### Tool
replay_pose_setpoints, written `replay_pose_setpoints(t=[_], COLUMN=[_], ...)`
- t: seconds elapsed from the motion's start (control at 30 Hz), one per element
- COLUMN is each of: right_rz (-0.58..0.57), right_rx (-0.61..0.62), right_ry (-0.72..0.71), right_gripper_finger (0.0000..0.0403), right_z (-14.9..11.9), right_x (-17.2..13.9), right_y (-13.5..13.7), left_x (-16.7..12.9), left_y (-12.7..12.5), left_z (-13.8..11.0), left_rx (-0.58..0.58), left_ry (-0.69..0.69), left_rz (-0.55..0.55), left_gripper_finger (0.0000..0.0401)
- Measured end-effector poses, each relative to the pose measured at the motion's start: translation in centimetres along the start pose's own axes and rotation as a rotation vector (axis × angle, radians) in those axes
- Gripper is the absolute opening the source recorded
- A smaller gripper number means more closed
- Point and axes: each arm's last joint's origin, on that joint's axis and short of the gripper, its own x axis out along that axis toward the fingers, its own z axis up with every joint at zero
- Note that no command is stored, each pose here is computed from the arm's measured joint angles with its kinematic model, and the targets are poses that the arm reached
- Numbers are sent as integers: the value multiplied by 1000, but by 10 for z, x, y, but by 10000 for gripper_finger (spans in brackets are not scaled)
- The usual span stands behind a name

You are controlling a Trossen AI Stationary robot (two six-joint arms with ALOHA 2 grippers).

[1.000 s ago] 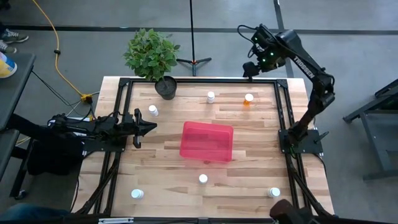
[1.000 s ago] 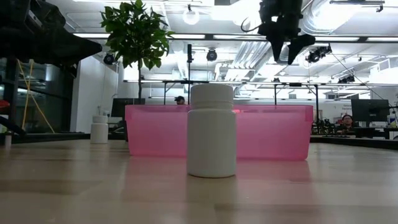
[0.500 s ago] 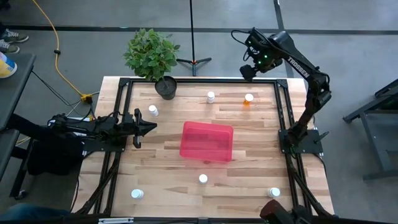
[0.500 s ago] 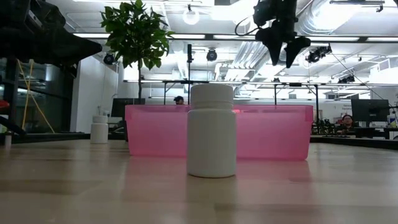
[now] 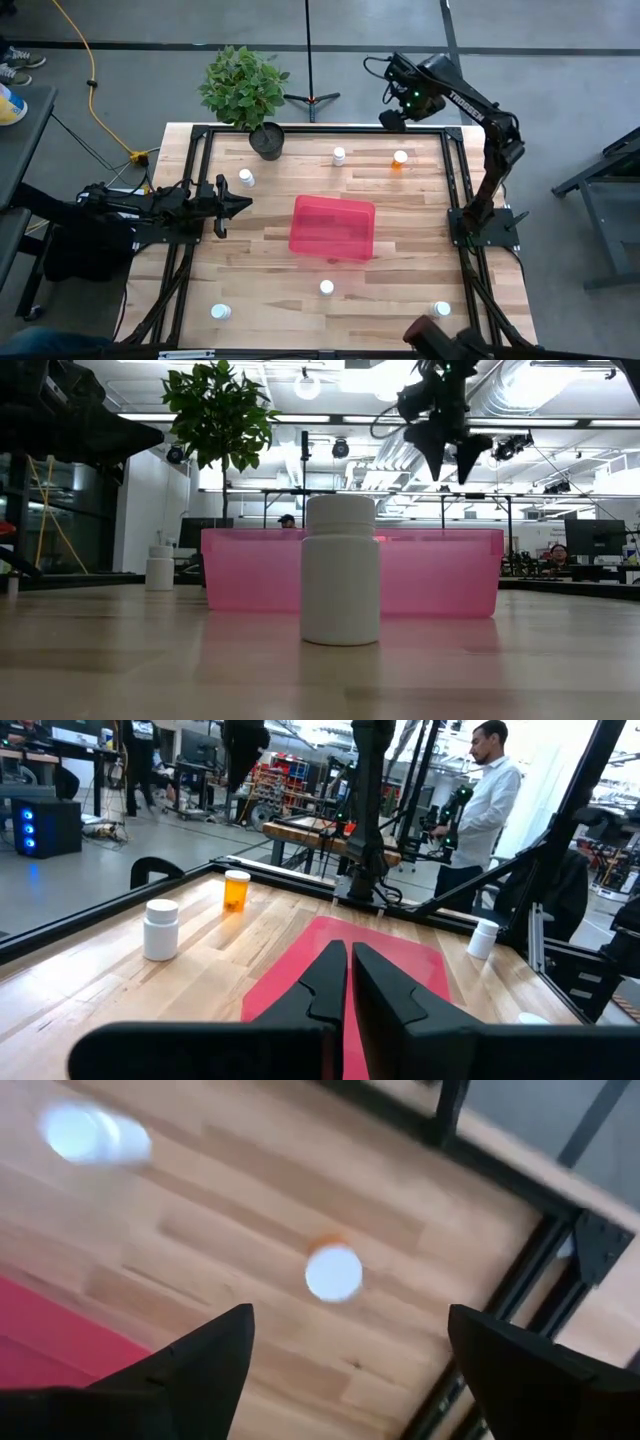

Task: Pick and place pill bottles into a basket
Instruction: Put the orange medicine bottle into the bin

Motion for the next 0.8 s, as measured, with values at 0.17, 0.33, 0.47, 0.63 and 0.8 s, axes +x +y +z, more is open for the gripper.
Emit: replay_pose_setpoints(t=[0.17, 0.33, 0.47, 0.63, 0.8], right_rz=[-63, -37, -31, -37, -25], right_rx=[6, 2, 7, 13, 21], right_ry=[97, 120, 95, 78, 46], right_gripper_finger=[323, 323, 324, 322, 323], right_z=[-5, -10, -17, -24, -24], right_x=[32, 61, 76, 90, 102], right_y=[-1, 4, 9, 12, 17], left_x=[0, 0, 0, 0, 0], left_y=[0, 0, 0, 0, 0], left_z=[0, 0, 0, 0, 0], left_rx=[0, -3, -22, -22, -22], left_ry=[0, 0, 0, 0, 0], left_rz=[0, 1, 1, 1, 1], left_gripper_finger=[58, 58, 58, 58, 58])
